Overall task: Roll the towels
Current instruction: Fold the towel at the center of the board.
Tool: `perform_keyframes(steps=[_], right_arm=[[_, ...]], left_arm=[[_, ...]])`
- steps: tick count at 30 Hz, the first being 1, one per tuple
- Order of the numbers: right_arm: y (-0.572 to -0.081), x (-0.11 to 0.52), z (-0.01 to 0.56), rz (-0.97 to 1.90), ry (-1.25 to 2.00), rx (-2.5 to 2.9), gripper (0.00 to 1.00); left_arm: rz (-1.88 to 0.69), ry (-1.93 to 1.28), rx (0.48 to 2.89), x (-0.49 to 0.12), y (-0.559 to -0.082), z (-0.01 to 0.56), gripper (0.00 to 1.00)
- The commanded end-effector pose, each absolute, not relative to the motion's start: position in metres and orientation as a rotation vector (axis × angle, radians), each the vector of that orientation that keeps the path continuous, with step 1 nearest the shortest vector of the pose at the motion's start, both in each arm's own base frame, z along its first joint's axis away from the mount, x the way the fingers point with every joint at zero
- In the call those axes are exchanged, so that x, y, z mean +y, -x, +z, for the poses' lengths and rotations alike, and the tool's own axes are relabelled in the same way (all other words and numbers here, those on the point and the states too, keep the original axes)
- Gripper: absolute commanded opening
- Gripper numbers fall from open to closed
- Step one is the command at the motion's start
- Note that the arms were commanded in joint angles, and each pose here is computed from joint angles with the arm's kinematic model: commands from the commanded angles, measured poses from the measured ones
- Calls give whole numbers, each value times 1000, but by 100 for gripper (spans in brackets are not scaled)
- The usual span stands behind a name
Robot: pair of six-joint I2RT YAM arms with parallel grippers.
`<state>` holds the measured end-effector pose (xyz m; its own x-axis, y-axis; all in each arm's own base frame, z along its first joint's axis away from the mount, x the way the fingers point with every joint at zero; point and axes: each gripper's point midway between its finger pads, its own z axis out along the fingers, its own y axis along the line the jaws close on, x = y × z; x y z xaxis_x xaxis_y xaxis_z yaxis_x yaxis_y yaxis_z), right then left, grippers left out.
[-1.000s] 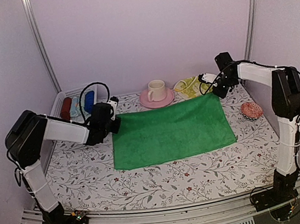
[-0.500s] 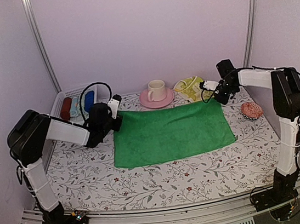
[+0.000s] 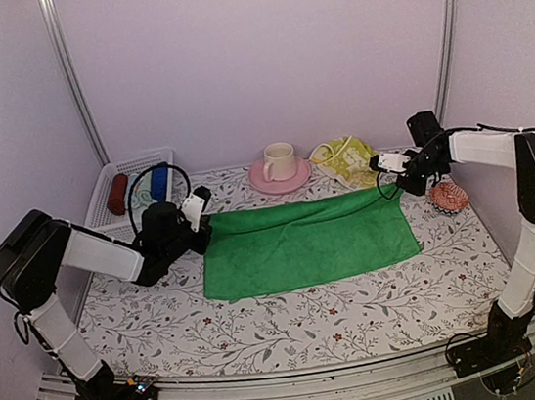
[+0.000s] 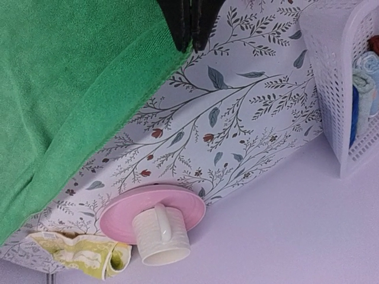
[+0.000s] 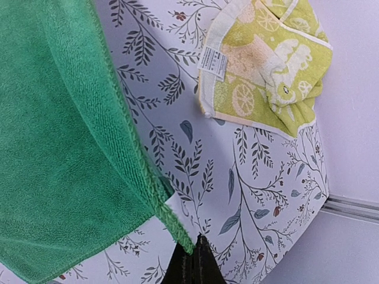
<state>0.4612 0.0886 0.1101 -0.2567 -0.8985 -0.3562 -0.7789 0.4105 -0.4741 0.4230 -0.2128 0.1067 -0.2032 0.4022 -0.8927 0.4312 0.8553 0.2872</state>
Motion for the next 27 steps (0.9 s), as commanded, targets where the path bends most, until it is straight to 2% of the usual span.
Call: perform_keyframes(steps=[1, 7, 16, 27], right_arm=[[-450, 95, 124, -244, 1451, 2011, 2], [-442, 95, 122, -229, 1462, 2008, 2], [-428, 105, 125, -158, 1503, 1949, 2], [-390, 111, 118, -103, 1623, 1850, 2]], left_arm=[[-87, -600, 1746, -216, -415, 137, 0], [-34, -687, 1705, -224, -414, 163, 0], [89, -803, 1690, -214, -398, 158, 0], [12, -937, 1571, -214, -352, 155, 0]])
